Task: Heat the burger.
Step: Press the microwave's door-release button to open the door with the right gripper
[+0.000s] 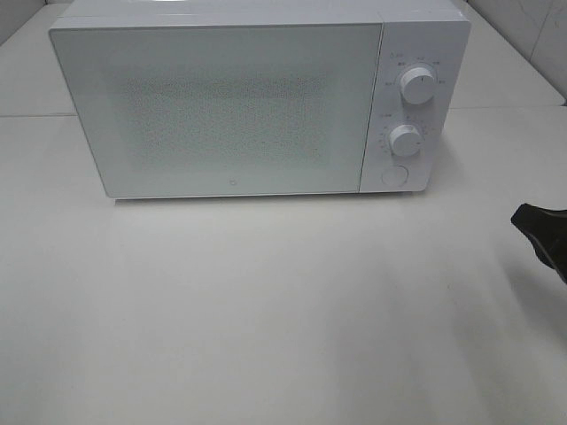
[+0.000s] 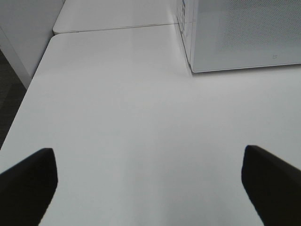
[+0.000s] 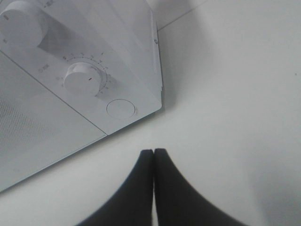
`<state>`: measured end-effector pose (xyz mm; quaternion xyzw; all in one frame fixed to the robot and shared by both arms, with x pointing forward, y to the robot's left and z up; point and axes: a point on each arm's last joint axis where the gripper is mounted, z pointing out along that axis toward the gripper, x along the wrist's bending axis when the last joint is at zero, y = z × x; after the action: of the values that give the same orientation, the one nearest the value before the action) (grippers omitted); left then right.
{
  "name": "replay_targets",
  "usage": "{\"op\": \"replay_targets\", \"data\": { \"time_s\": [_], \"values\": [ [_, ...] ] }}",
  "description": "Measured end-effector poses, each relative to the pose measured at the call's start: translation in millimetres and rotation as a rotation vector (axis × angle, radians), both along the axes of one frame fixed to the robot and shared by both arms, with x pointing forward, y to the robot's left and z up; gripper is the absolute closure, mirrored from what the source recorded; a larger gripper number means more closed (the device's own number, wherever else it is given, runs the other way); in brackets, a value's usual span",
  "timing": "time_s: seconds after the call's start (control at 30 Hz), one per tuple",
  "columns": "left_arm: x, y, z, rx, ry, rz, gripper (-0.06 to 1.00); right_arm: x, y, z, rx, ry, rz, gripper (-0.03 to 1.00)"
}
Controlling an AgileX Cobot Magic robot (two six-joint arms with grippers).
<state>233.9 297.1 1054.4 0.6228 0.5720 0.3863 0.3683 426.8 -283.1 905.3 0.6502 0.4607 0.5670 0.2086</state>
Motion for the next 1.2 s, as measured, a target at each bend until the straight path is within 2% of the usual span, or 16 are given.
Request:
{"op": "replay_targets", "data": {
  "time_s": [0.03, 0.07, 0.13, 0.17, 0.23, 0.27, 0.3, 0.33, 0.6, 0.83, 1.2],
  "values": [
    [0, 0, 0, 0.000, 0.000, 0.000, -0.05, 0, -1, 0, 0.077, 0.022, -0.030, 0.95],
    [0, 0, 0, 0.000, 0.000, 0.000, -0.05, 0, -1, 0, 0.077, 0.022, -0.030, 0.95],
    [0, 0, 0, 0.000, 0.000, 0.000, -0.05, 1, -3, 0, 0.163, 0.041, -0.078, 0.95],
    [0, 0, 0, 0.000, 0.000, 0.000, -0.05, 1, -3, 0, 0.163, 0.041, -0.078, 0.95],
    [0, 0, 0, 0.000, 0.000, 0.000, -0.05, 1, -4, 0, 0.234, 0.058, -0.114, 0.95],
    [0, 0, 0, 0.000, 0.000, 0.000, -0.05, 1, -4, 0, 0.234, 0.058, -0.114, 0.95],
    [0, 0, 0, 0.000, 0.000, 0.000, -0.05, 1, -4, -1, 0.280, 0.075, -0.127, 0.95],
    [0, 0, 0, 0.000, 0.000, 0.000, -0.05, 1, -4, -1, 0.280, 0.075, -0.127, 0.95],
    [0, 0, 0, 0.000, 0.000, 0.000, -0.05, 1, -2, -7, 0.478, 0.158, -0.167, 0.95],
    [0, 0, 0, 0.000, 0.000, 0.000, -0.05, 1, 7, -7, 0.569, 0.188, -0.168, 0.95],
    [0, 0, 0, 0.000, 0.000, 0.000, -0.05, 27, 49, -7, 0.669, 0.188, -0.146, 0.95]
  ]
}}
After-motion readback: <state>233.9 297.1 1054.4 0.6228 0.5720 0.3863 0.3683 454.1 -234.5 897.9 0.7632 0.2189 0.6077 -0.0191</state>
